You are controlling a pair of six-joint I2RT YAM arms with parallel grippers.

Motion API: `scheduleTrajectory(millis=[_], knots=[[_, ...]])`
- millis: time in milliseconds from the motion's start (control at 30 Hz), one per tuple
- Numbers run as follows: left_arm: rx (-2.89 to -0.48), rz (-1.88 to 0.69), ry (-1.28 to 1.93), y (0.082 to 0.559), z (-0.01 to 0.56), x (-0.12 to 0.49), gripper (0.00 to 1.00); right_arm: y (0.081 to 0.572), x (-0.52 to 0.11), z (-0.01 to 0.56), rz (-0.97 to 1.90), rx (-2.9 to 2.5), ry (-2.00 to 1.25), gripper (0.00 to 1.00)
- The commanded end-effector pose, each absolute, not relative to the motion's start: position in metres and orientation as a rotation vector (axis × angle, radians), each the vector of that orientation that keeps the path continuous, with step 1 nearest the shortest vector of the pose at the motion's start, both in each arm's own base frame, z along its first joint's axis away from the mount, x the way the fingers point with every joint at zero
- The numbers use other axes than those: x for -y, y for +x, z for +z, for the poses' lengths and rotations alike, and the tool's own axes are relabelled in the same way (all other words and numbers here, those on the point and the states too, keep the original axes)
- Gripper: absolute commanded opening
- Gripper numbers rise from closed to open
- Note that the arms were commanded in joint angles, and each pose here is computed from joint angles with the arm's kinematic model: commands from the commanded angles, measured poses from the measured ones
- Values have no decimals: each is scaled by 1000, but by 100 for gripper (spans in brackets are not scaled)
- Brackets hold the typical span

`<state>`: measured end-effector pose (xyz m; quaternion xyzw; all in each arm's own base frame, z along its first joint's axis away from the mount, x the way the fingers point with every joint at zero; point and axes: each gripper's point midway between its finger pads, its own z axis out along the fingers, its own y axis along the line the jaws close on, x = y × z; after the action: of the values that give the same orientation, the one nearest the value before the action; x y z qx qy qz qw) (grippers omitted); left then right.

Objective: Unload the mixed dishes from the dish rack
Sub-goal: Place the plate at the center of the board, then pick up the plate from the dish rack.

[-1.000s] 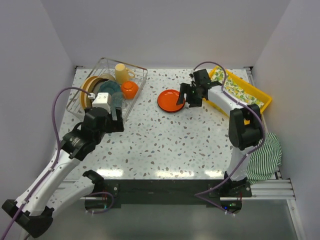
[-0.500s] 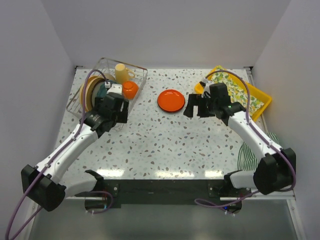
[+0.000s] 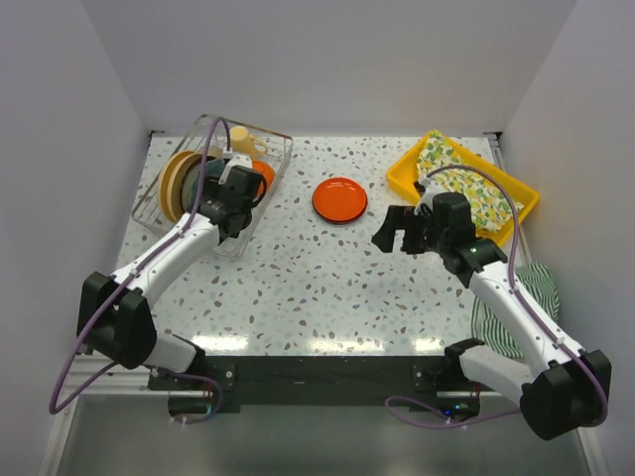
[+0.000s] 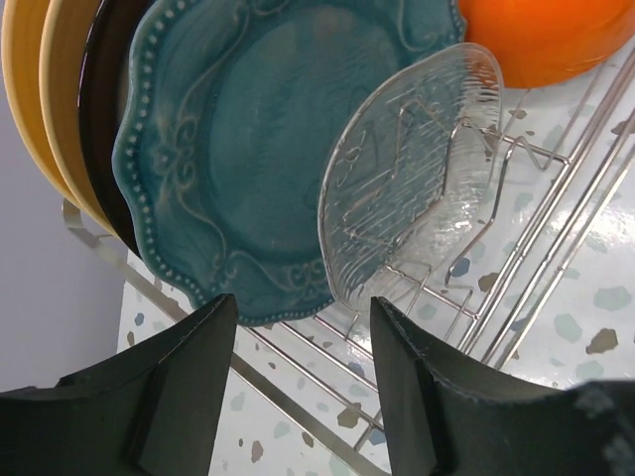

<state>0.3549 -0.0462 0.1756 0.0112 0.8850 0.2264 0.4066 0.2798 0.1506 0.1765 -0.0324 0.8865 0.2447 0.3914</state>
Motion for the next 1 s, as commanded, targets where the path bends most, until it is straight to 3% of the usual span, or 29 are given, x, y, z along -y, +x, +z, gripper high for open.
scheduleTrajectory(millis=[0,333,533,733,967], knots=[[-2123,649,-75,379,196,35,59,274,-148,183,621,-2211,-77,98],[-2156,741,-94,398,163,29,47,264,-145,179,614,-2228,-106,98],[-2150,807,-103,400,158,25,35,263,-145,177,613,-2232,-102,98],[-2154,830,-113,398,159,22,13,266,-147,176,618,-2237,-93,98],[-2099,791,-162,391,189,19,3,268,-149,174,634,-2247,-78,98]])
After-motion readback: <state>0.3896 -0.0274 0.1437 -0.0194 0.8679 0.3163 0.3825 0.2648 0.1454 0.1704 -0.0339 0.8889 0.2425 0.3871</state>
